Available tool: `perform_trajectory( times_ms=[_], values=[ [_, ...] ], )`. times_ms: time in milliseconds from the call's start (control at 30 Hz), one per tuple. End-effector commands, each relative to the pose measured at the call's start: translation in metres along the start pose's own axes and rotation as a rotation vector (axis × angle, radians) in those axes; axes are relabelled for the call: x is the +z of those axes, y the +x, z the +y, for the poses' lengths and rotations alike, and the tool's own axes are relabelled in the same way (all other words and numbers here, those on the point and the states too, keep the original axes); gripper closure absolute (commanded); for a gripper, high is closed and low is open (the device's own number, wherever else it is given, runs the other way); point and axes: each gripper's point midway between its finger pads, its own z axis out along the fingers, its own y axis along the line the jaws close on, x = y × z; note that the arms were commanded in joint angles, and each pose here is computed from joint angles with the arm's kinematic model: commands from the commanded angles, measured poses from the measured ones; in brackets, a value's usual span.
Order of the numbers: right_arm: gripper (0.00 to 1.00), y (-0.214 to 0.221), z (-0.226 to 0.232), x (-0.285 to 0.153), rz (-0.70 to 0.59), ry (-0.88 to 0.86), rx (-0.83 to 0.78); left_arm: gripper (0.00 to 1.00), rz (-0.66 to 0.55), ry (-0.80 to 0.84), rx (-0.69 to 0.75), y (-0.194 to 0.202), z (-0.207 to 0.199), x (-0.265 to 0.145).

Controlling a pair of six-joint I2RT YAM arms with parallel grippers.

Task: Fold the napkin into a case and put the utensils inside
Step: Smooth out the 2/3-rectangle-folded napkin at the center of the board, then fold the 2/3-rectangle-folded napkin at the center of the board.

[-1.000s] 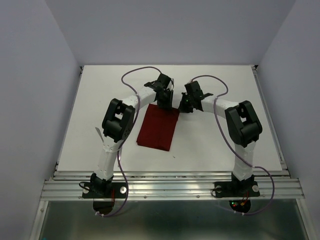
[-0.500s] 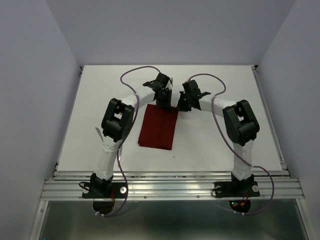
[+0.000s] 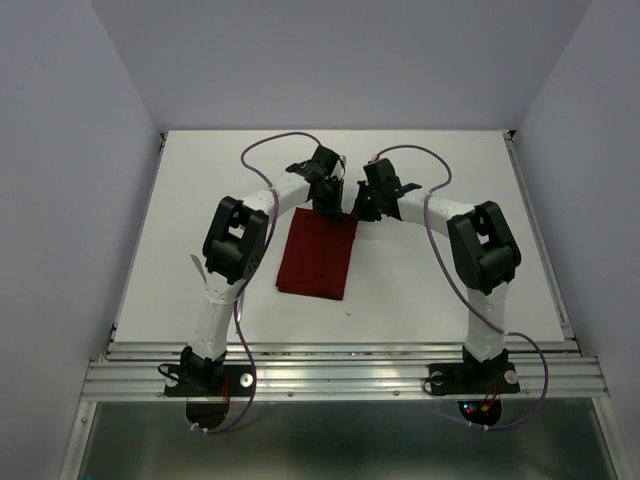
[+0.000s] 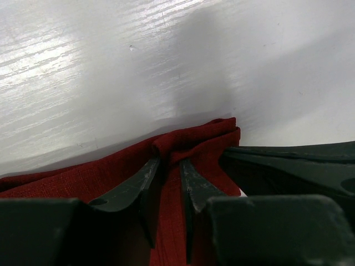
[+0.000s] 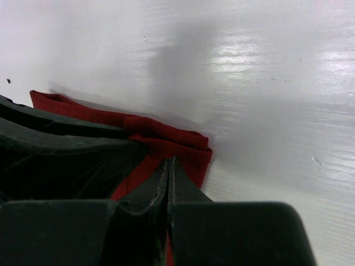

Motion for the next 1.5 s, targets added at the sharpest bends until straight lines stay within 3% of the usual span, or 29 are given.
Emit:
perform_trajectory(
  times_ms=[0, 367, 600, 833, 1233, 1467],
  values=[
    [0.99, -0.004, 0.017, 0.006, -0.011, -0.046, -0.031, 0.70, -0.036, 0.030, 0.026, -0.011, -0.009, -0.012],
    [0.99, 0.038, -0.032, 0.034, 0.084, 0.121, 0.013, 0.62, -0.065, 0.036, 0.032, -0.020, -0.012, -0.024],
    [0.99, 0.044, -0.050, 0.033, 0.085, 0.198, 0.017, 0.41, -0.091, 0.042, 0.024, -0.028, -0.012, -0.035],
    [0.99, 0.043, -0.049, 0.029, 0.080, 0.200, 0.023, 0.39, -0.125, 0.040, 0.014, -0.038, -0.009, -0.048],
    [0.99, 0.054, -0.059, 0.003, 0.086, 0.222, 0.017, 0.45, -0.203, 0.040, -0.070, -0.045, 0.021, -0.094],
    [1.00, 0.093, -0.080, -0.030, 0.126, 0.232, 0.030, 0.34, -0.156, -0.038, -0.079, -0.021, 0.047, -0.089]
  ],
)
